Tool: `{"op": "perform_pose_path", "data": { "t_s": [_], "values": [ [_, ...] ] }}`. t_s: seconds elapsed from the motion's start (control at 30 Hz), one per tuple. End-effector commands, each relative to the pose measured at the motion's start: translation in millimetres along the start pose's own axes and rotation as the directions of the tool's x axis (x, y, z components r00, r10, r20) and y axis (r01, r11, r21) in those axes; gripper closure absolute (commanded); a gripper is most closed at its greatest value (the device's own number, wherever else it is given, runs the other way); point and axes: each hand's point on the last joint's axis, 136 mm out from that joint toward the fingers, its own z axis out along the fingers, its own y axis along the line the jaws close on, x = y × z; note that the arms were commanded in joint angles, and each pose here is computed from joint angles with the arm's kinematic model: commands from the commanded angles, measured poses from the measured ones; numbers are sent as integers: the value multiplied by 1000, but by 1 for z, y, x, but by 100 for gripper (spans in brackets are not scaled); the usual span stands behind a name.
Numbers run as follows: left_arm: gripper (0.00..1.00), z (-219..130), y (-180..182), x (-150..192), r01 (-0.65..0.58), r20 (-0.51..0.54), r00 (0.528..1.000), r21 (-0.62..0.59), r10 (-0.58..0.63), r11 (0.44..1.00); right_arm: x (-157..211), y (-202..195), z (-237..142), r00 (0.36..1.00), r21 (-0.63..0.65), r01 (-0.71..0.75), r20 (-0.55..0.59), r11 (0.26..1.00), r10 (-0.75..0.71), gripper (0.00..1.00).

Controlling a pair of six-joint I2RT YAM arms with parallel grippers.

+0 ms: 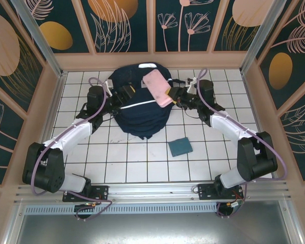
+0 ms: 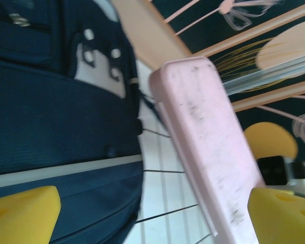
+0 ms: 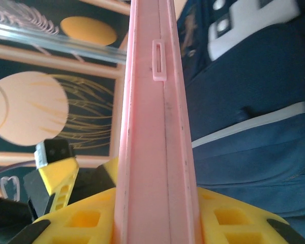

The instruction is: Pack the student bag

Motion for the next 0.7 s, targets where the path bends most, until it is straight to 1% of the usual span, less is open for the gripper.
{"op": "perform_pose_path", "data": {
  "t_s": [0.0, 0.1, 0.17, 0.3, 0.4, 0.47, 0.5, 0.6, 0.67],
  "values": [
    [4, -6, 4, 3, -175, -33, 984, -92, 173, 980, -19, 13, -14, 994, 10, 88, 58, 996, -88, 81],
    [2, 3, 4, 13, -268, -80, 963, -148, 259, 952, -25, 8, -20, 993, 34, 95, 73, 995, -97, 81],
    [2, 15, 1, 21, -335, -129, 940, -180, 315, 925, -29, 4, -27, 990, 56, 101, 90, 993, -106, 81],
    [2, 40, -5, 44, -431, -235, 892, -185, 386, 883, -34, -7, -45, 987, 93, 106, 108, 990, -115, 81],
    [2, 56, -8, 54, -488, -284, 859, -195, 427, 851, -38, -20, -65, 984, 136, 100, 130, 986, -118, 80],
    [1, 64, -11, 59, -551, -314, 822, -221, 476, 805, -39, -29, -78, 983, 161, 89, 145, 983, -113, 80],
    [1, 66, -14, 60, -590, -327, 796, -235, 509, 772, -40, -34, -85, 982, 173, 80, 153, 982, -107, 80],
    [2, 78, -8, 76, -700, -413, 705, -268, 577, 662, -43, -45, -102, 979, 199, 65, 175, 978, -101, 80],
    [5, 85, -3, 83, -751, -458, 653, -282, 603, 597, -45, -52, -110, 977, 214, 53, 192, 976, -95, 80]
  ]
}}
